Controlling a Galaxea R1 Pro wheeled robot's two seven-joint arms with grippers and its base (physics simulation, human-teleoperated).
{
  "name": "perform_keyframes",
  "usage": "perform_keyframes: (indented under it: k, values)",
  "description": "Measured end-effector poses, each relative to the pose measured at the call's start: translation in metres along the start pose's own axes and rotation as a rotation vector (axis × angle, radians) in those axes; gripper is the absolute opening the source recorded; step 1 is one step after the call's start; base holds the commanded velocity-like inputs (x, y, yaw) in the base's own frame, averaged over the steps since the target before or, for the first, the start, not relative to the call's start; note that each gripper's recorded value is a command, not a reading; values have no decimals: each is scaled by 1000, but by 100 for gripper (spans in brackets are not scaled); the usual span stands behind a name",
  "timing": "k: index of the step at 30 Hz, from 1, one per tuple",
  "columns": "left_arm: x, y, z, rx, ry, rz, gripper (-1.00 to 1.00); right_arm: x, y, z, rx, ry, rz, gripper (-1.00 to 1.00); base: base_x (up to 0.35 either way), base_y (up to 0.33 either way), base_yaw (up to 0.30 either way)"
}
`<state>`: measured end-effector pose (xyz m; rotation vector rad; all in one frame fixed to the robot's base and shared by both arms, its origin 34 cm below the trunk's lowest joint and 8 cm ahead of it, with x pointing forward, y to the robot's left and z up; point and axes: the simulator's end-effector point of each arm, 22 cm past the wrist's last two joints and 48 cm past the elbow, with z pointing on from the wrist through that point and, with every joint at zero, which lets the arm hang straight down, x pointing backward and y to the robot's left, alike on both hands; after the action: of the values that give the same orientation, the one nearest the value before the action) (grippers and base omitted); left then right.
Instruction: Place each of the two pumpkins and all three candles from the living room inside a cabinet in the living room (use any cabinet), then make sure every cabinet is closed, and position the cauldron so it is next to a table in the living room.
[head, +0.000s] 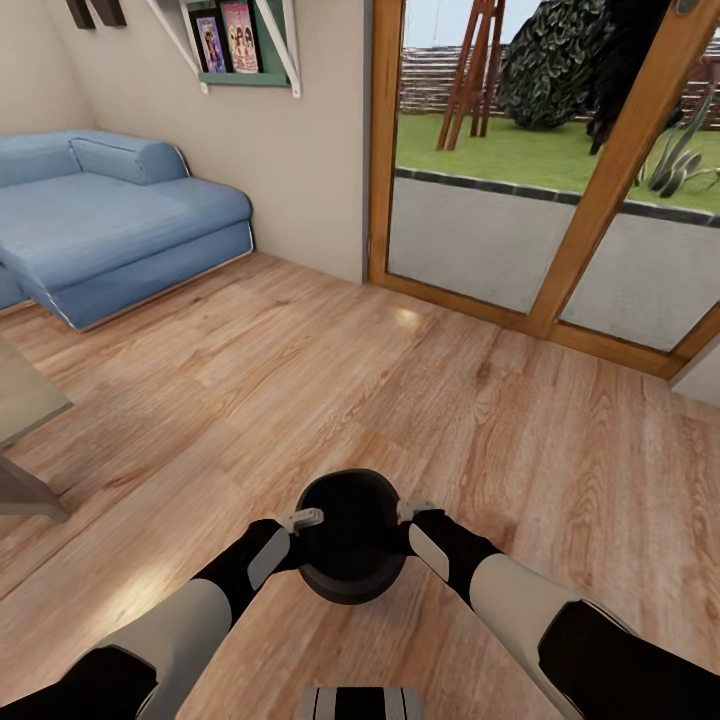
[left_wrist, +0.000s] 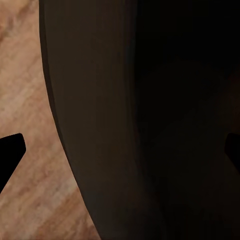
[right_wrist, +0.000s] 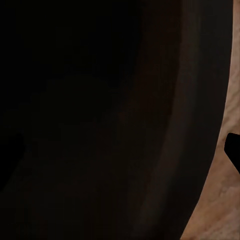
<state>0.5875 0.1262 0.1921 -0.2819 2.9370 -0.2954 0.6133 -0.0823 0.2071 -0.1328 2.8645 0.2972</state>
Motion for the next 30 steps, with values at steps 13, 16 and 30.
perform_keyframes:
  k: [13,16,30]
  values:
    - [0,0,0,0,-1,0,100,0,-1,0,2,0,-3,-100,0,0,0]
    - [0,0,0,0,0,0,100,0,0,0,-1,0,2,-100,0,0,0]
    - [0,-2,0,2,-1,1,100,0,0,0,0,-1,0,-100,0,0,0]
